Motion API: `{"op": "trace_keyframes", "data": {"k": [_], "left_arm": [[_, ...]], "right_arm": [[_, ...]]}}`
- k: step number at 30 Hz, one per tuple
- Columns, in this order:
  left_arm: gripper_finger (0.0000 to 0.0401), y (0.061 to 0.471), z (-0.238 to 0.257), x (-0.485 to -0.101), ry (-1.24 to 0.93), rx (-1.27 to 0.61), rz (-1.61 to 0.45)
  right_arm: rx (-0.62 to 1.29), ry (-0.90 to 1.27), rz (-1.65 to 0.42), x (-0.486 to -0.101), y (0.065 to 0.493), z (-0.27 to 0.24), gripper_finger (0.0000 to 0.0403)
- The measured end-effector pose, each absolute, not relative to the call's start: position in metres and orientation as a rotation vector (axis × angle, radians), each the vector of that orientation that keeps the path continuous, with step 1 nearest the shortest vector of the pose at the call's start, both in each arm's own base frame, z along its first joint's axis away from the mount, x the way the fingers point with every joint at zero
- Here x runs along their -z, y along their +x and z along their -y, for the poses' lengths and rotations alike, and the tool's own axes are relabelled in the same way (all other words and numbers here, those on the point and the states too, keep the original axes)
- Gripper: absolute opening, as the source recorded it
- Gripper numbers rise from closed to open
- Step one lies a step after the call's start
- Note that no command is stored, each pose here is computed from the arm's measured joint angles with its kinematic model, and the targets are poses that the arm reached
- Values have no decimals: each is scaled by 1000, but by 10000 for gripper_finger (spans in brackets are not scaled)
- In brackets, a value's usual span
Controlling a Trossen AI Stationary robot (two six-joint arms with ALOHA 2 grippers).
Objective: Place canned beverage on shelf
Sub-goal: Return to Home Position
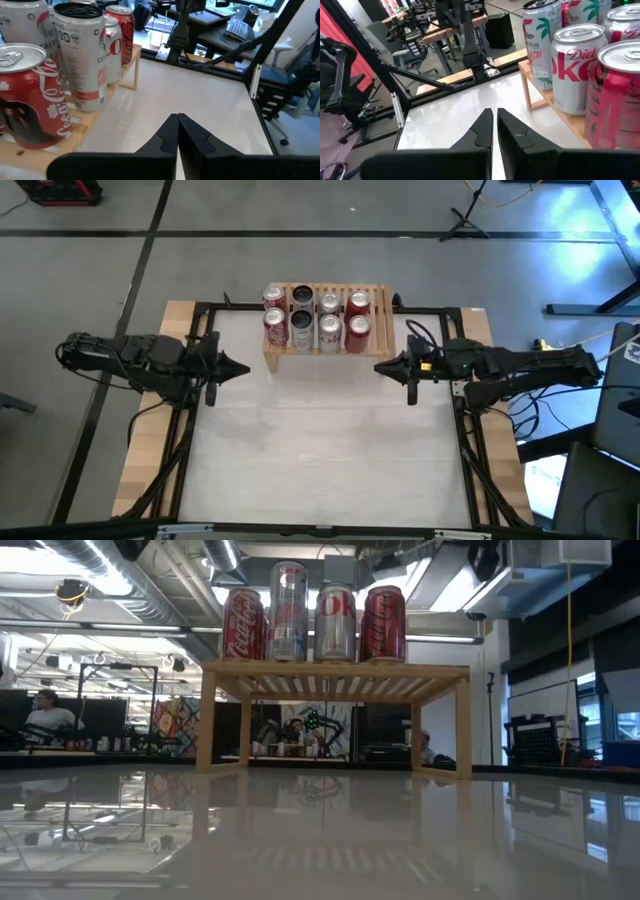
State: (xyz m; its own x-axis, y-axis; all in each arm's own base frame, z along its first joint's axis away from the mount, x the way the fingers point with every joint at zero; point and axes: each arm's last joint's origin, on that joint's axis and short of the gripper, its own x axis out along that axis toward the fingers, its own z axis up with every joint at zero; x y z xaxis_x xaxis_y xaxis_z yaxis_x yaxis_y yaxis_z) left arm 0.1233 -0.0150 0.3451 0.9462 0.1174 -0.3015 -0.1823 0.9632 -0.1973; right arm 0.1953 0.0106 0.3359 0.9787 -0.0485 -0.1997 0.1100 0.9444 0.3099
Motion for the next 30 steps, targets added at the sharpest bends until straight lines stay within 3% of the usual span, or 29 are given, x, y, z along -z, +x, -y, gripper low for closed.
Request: {"op": "trace_keyframes", "data": {"k": [10, 30], "left_arm": [[4, 131, 21, -310, -92, 24, -198], [4, 93, 12, -251, -129, 3, 65]], "right_arm": [[-90, 209, -144, -336, 184, -14, 17], [-44, 186, 68, -249, 115, -7, 17]]}}
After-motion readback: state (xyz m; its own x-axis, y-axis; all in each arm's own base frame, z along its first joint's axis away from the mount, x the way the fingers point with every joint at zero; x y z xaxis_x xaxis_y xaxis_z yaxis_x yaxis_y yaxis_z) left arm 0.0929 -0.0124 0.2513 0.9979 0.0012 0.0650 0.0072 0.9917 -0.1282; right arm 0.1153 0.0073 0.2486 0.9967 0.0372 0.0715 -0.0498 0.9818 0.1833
